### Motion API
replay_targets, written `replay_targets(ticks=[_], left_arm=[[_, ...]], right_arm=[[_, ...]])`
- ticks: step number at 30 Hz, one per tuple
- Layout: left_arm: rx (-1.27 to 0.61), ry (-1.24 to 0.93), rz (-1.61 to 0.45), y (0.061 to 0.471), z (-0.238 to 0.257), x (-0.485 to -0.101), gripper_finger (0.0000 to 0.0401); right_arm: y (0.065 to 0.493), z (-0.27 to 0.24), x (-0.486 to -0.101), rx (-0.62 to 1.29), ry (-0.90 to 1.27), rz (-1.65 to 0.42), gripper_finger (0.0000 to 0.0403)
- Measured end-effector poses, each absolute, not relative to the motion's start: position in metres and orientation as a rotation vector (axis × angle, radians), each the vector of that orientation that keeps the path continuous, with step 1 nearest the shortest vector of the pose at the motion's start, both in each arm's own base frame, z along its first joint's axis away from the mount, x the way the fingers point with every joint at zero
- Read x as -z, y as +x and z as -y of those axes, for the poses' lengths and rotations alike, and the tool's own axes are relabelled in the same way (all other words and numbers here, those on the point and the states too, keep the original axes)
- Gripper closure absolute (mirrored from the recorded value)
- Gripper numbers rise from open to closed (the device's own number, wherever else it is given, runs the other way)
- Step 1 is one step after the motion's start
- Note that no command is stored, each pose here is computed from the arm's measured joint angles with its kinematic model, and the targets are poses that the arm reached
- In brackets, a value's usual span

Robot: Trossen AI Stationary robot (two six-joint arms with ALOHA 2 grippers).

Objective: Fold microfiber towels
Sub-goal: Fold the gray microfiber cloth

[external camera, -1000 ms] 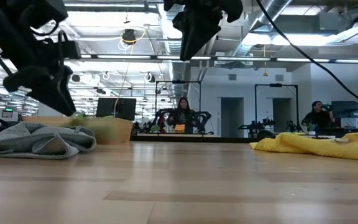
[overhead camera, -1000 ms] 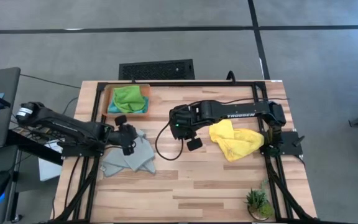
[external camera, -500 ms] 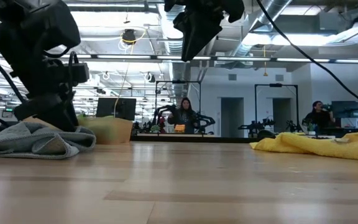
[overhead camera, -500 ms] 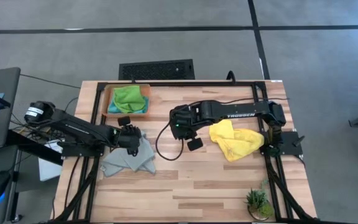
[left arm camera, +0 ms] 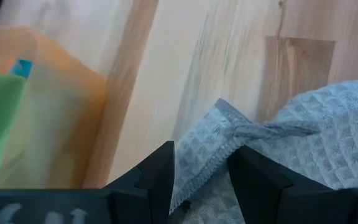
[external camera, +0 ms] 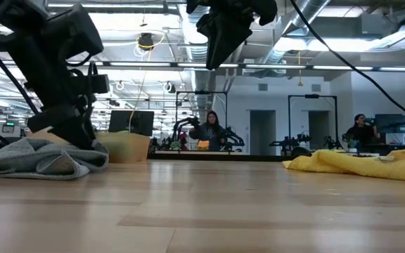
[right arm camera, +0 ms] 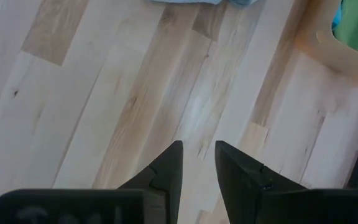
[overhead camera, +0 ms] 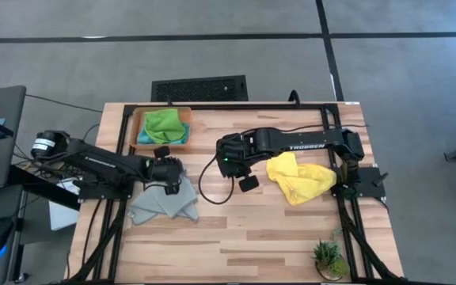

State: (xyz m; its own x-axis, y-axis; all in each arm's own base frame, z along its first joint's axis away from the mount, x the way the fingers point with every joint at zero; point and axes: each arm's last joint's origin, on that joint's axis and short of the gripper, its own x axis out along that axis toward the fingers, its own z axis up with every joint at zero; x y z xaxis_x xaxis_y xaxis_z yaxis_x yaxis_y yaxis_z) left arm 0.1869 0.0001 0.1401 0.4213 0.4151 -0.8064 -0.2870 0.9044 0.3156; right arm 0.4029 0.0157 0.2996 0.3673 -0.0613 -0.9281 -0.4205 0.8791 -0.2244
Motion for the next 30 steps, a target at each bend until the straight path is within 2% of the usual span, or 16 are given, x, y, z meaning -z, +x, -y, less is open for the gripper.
replay_targets(ticks=[3, 5, 11, 19, 22, 26, 30], left_arm=[[-0.455, 0.127, -1.049, 0.187, -0.003, -0.14, 0.0267], [-0.462, 0.12, -1.04, 0.188, -0.004, -0.141, 0.0285], [-0.464, 0.13, -0.998, 0.198, -0.005, -0.155, 0.0388], [-0.452, 0.24, -0.886, 0.227, -0.005, -0.208, 0.0399], [-0.456, 0.263, -0.861, 0.234, -0.005, -0.232, 0.04], [-0.49, 0.301, -0.813, 0.241, -0.006, -0.265, 0.04], [-0.511, 0.324, -0.733, 0.248, -0.007, -0.297, 0.0401]], right_arm=[[0.403, -0.016, -0.3, -0.242, -0.469, -1.183, 0.0285], [0.403, -0.016, -0.3, -0.242, -0.469, -1.183, 0.0285], [0.402, -0.015, -0.299, -0.246, -0.5, -1.198, 0.0285], [0.387, -0.01, -0.295, -0.234, -0.48, -1.367, 0.0285], [0.378, -0.004, -0.301, -0.169, -0.511, -1.418, 0.0285], [0.358, 0.005, -0.328, -0.089, -0.483, -1.383, 0.0285], [0.338, 0.011, -0.361, -0.039, -0.454, -1.255, 0.0285]])
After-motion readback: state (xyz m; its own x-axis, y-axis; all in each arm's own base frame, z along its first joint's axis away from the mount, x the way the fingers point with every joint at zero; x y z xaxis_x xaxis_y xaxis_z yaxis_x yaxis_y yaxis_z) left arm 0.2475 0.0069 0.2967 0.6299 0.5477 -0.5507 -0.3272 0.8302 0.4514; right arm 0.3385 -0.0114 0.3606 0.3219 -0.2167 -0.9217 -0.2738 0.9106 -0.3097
